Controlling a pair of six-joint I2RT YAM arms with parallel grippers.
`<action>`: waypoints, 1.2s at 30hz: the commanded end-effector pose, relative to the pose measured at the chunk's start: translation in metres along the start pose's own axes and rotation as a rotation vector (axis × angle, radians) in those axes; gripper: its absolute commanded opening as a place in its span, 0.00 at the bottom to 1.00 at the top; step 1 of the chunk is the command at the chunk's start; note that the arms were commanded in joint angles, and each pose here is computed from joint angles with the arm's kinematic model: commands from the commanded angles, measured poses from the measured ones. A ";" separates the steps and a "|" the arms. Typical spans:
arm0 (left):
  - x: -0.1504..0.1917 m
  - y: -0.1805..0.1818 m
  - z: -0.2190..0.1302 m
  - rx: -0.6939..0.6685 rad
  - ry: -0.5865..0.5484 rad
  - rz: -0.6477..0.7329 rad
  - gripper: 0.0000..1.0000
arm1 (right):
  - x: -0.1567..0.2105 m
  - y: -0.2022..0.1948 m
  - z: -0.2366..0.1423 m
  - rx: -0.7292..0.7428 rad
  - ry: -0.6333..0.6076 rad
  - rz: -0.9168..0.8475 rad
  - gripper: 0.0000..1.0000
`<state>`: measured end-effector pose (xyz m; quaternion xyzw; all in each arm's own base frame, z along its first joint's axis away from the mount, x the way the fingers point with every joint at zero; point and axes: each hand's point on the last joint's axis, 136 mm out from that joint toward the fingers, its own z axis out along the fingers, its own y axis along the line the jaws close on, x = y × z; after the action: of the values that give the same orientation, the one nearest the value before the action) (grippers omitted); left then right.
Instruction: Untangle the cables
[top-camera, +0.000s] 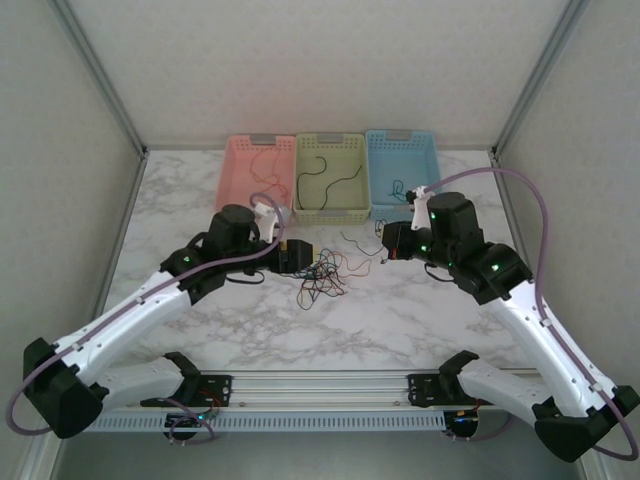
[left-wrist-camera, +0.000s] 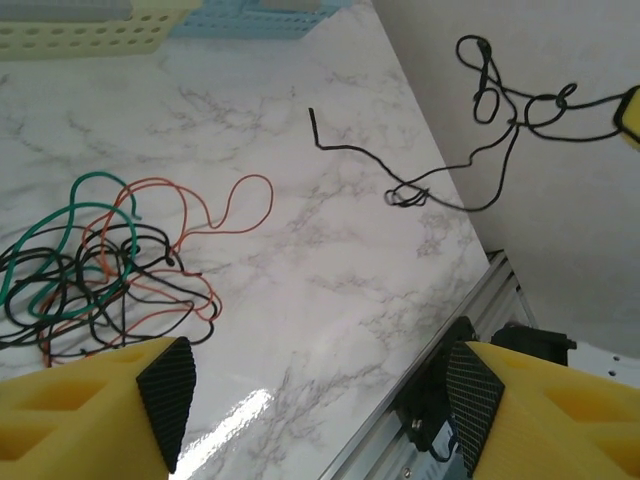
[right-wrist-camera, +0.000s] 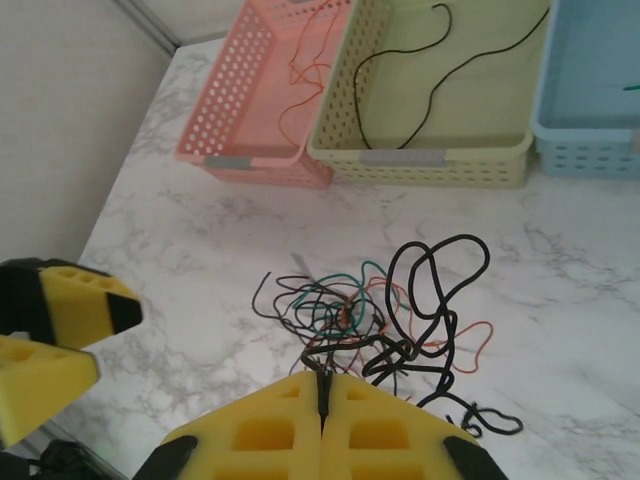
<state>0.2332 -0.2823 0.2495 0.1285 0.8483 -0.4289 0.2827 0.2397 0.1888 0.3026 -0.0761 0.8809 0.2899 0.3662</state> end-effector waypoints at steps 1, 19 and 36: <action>-0.016 -0.031 0.008 0.111 -0.031 0.017 0.71 | -0.013 0.019 -0.001 -0.082 -0.010 0.012 0.00; -0.027 -0.001 0.059 0.027 -0.075 -0.184 0.75 | -0.022 0.042 0.015 -0.199 0.010 0.069 0.00; -0.023 0.009 0.072 0.004 -0.064 -0.194 0.42 | -0.015 0.045 0.020 -0.234 0.029 0.083 0.00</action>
<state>0.2793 -0.3284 0.2108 0.0274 0.8559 -0.4513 0.2509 0.2467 0.2352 0.3172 -0.0862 0.8542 0.3961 0.3256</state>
